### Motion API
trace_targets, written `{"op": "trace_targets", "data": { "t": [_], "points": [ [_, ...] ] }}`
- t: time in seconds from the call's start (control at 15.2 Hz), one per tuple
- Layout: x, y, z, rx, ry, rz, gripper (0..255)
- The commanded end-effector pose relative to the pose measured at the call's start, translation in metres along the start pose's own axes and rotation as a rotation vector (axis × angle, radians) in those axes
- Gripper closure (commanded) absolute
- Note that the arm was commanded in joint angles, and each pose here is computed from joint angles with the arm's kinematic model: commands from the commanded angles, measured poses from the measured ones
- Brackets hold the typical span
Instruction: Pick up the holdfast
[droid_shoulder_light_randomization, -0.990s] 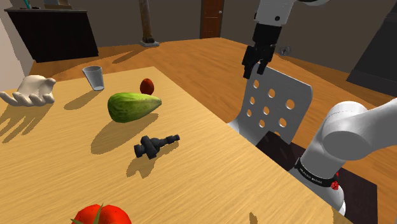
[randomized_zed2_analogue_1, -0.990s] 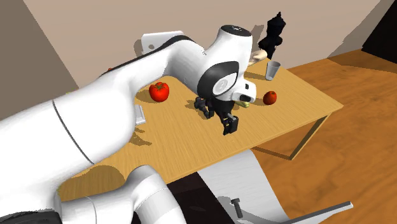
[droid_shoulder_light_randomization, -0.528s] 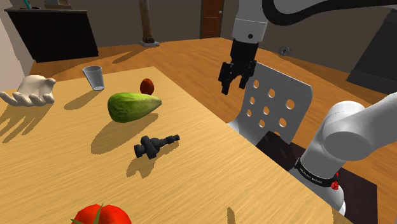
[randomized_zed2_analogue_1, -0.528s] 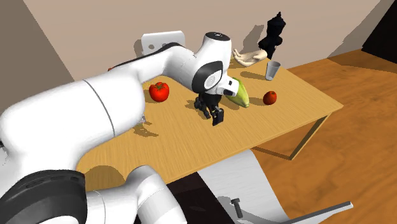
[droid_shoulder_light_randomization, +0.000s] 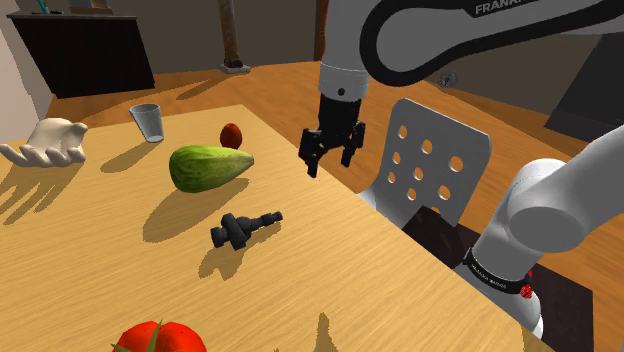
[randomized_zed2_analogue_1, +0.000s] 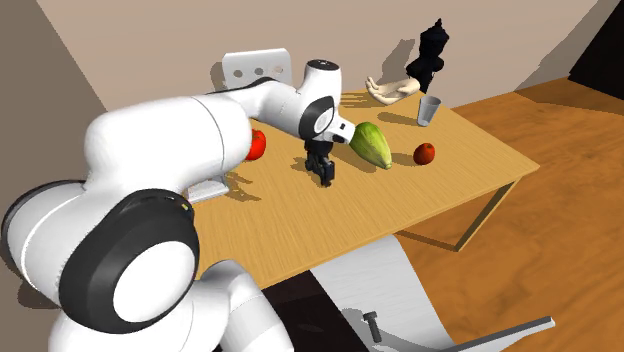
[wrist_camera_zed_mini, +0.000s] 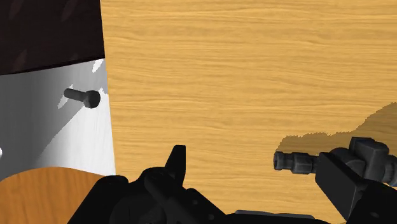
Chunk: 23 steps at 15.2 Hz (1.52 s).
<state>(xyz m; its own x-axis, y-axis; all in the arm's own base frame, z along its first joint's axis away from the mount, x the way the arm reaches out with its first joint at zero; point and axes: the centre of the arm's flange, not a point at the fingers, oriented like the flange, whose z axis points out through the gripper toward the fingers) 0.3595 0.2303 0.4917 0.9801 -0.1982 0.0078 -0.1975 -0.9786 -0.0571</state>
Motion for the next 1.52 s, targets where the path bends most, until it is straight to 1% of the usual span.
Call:
{"op": "trace_targets", "data": {
  "t": [0.0,0.99,1.06,1.45],
  "points": [
    [0.004,-0.023,0.015,0.0,0.0,0.018,0],
    [0.046,-0.189,0.118,-0.013,0.0,0.139,0],
    [0.048,-0.194,0.121,-0.013,0.0,0.143,0],
    [0.048,-0.193,0.153,-0.013,0.0,0.143,0]
  ]
}}
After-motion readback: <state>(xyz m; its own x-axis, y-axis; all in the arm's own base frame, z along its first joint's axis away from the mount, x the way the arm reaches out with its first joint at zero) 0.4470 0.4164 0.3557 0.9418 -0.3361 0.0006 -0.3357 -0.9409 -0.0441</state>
